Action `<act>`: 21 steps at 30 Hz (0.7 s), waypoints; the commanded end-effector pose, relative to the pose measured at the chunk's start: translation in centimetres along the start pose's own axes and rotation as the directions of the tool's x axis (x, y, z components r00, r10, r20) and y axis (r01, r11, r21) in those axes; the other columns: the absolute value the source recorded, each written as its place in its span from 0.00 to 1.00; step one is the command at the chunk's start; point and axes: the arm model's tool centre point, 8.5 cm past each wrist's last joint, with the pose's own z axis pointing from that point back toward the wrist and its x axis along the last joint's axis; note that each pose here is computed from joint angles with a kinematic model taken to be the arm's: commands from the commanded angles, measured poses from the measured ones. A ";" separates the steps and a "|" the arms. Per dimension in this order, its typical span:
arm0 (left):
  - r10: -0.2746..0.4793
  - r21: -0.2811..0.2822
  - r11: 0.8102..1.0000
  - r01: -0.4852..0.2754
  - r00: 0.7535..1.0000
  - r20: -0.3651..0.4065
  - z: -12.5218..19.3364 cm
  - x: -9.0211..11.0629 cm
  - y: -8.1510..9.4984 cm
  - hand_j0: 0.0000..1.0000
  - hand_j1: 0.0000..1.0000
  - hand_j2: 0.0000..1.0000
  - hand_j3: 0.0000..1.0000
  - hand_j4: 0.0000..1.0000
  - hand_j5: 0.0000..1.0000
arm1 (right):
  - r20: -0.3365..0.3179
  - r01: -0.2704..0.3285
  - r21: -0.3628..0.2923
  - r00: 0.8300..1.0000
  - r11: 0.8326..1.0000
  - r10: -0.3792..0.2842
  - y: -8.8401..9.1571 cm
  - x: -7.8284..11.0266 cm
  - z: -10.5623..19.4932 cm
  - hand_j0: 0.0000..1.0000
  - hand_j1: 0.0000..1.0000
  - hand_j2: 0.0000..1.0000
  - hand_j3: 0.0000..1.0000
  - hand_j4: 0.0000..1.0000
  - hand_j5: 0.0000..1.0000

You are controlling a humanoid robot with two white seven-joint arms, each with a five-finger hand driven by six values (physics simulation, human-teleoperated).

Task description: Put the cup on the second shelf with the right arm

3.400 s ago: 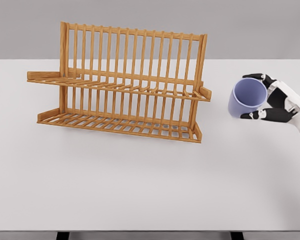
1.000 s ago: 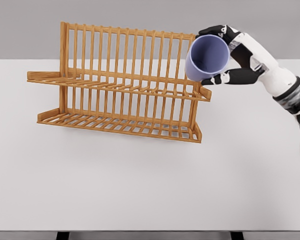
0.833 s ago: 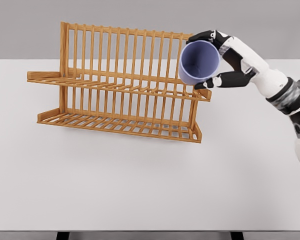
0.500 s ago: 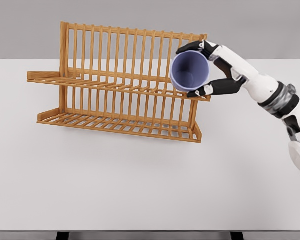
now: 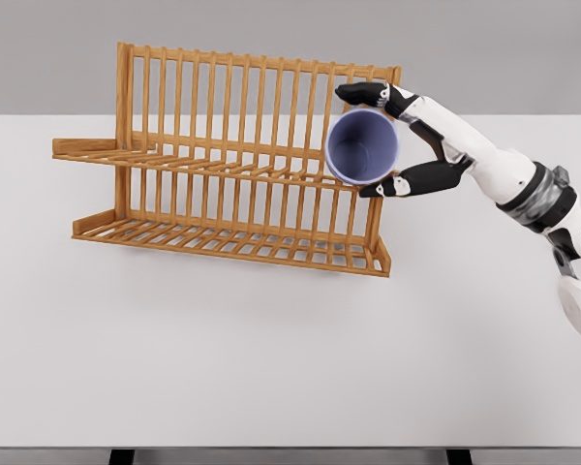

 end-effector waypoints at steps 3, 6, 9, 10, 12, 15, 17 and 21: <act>0.000 -0.001 1.000 0.000 1.000 0.000 0.0 0.0 0.0 1.00 1.00 1.00 1.00 1.00 1.00 | 0.010 -0.001 -0.001 1.000 1.000 0.001 0.0 0.2 0.0 1.00 1.00 1.00 1.00 1.00 1.00; 0.000 -0.001 1.000 0.000 1.000 0.000 0.0 0.0 0.0 1.00 1.00 1.00 1.00 1.00 1.00 | 0.016 -0.001 -0.001 1.000 1.000 0.002 0.0 0.3 -0.1 1.00 1.00 1.00 1.00 1.00 1.00; 0.000 -0.001 1.000 0.000 1.000 0.000 0.0 0.0 0.0 1.00 1.00 1.00 1.00 1.00 1.00 | 0.027 -0.017 0.004 0.999 1.000 0.016 -0.2 1.0 -0.2 1.00 1.00 1.00 1.00 1.00 1.00; 0.000 -0.001 1.000 0.000 1.000 0.000 0.0 0.0 0.0 1.00 1.00 1.00 1.00 1.00 1.00 | 0.030 -0.023 0.003 0.999 1.000 0.023 -0.4 1.2 -0.1 1.00 1.00 1.00 1.00 1.00 1.00; 0.000 -0.001 1.000 0.000 1.000 0.000 0.0 0.0 0.0 1.00 1.00 1.00 1.00 1.00 1.00 | 0.032 -0.023 0.001 0.999 1.000 0.023 -0.5 1.3 0.0 1.00 1.00 1.00 1.00 1.00 1.00; 0.000 -0.001 1.000 0.000 1.000 0.000 0.0 0.0 0.0 1.00 1.00 1.00 1.00 1.00 1.00 | 0.029 -0.036 -0.021 0.999 0.999 0.037 -2.0 2.2 1.5 1.00 1.00 1.00 1.00 1.00 1.00; 0.000 -0.001 1.000 0.000 1.000 0.000 0.0 0.0 0.0 1.00 1.00 1.00 1.00 1.00 1.00 | 0.007 -0.018 -0.032 1.000 0.999 0.018 -2.8 2.1 3.3 1.00 1.00 1.00 1.00 1.00 1.00; 0.000 -0.001 1.000 0.000 1.000 0.000 0.0 0.0 0.0 1.00 1.00 1.00 1.00 1.00 1.00 | -0.028 -0.007 -0.084 1.000 0.996 0.005 -3.5 2.2 6.4 1.00 1.00 1.00 1.00 1.00 1.00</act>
